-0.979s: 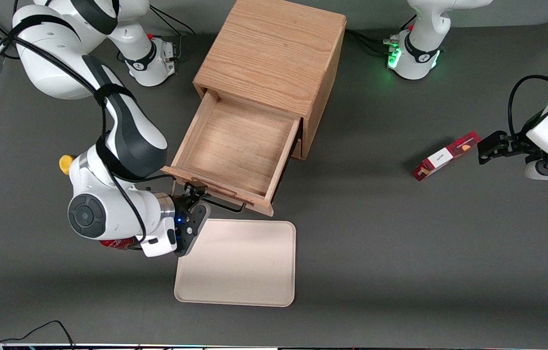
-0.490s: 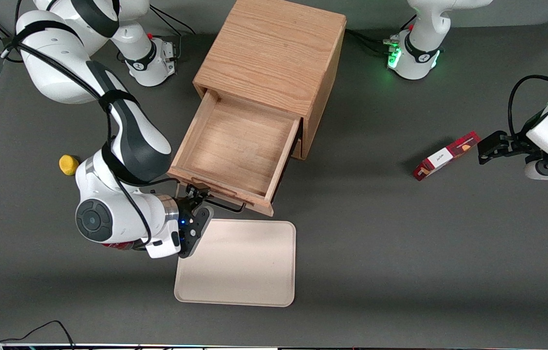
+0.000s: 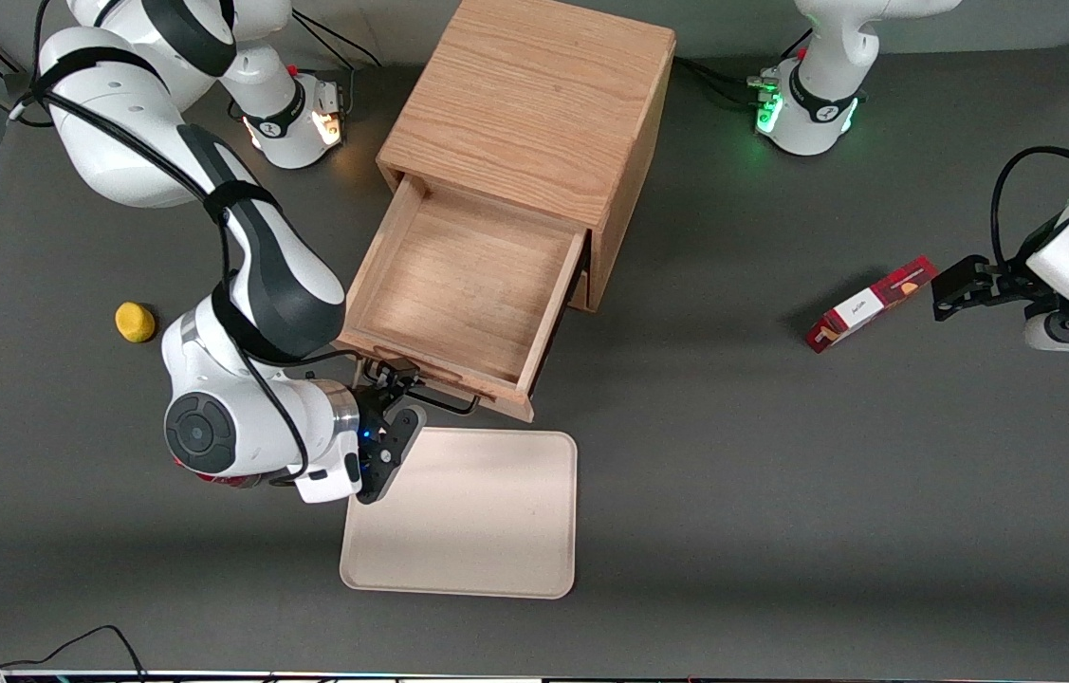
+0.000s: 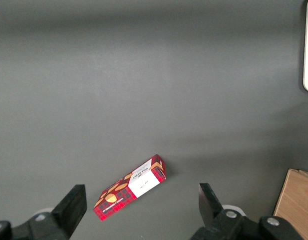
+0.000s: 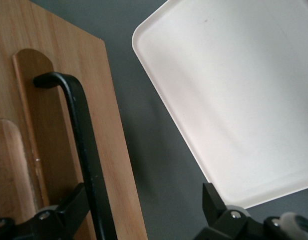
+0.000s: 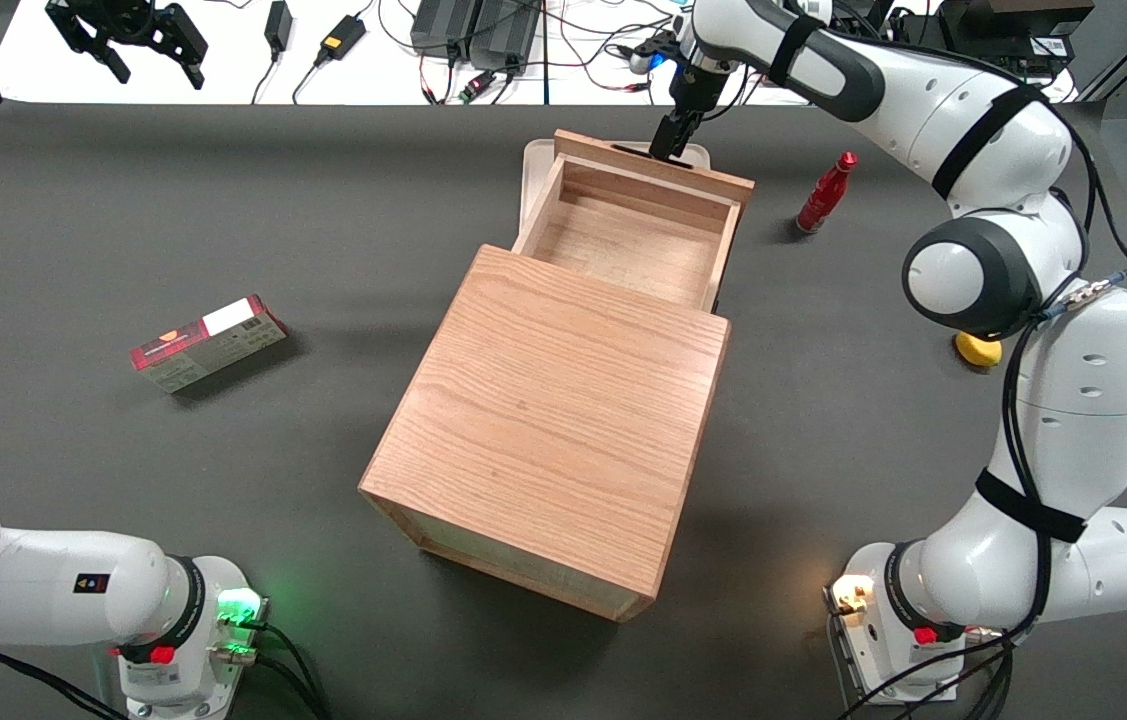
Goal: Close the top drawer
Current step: 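Push the drawer front with the right gripper into the cabinet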
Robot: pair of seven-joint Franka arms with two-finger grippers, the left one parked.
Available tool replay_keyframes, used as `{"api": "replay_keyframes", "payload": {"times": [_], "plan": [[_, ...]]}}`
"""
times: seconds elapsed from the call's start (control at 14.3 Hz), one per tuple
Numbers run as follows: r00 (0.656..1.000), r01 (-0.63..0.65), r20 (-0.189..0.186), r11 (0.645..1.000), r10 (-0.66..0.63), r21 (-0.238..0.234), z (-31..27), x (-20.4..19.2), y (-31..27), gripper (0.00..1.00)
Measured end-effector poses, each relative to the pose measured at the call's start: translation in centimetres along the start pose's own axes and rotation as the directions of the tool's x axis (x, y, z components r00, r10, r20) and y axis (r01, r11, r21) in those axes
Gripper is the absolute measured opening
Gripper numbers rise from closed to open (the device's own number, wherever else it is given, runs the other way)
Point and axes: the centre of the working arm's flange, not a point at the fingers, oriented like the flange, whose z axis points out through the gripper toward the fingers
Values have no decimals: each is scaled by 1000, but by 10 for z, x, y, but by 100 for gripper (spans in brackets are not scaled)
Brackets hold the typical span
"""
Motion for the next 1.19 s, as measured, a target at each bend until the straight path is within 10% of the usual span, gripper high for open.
{"api": "replay_keyframes", "payload": {"times": [1.19], "plan": [[994, 44, 94, 998, -48, 41, 27, 0, -97, 100]]}}
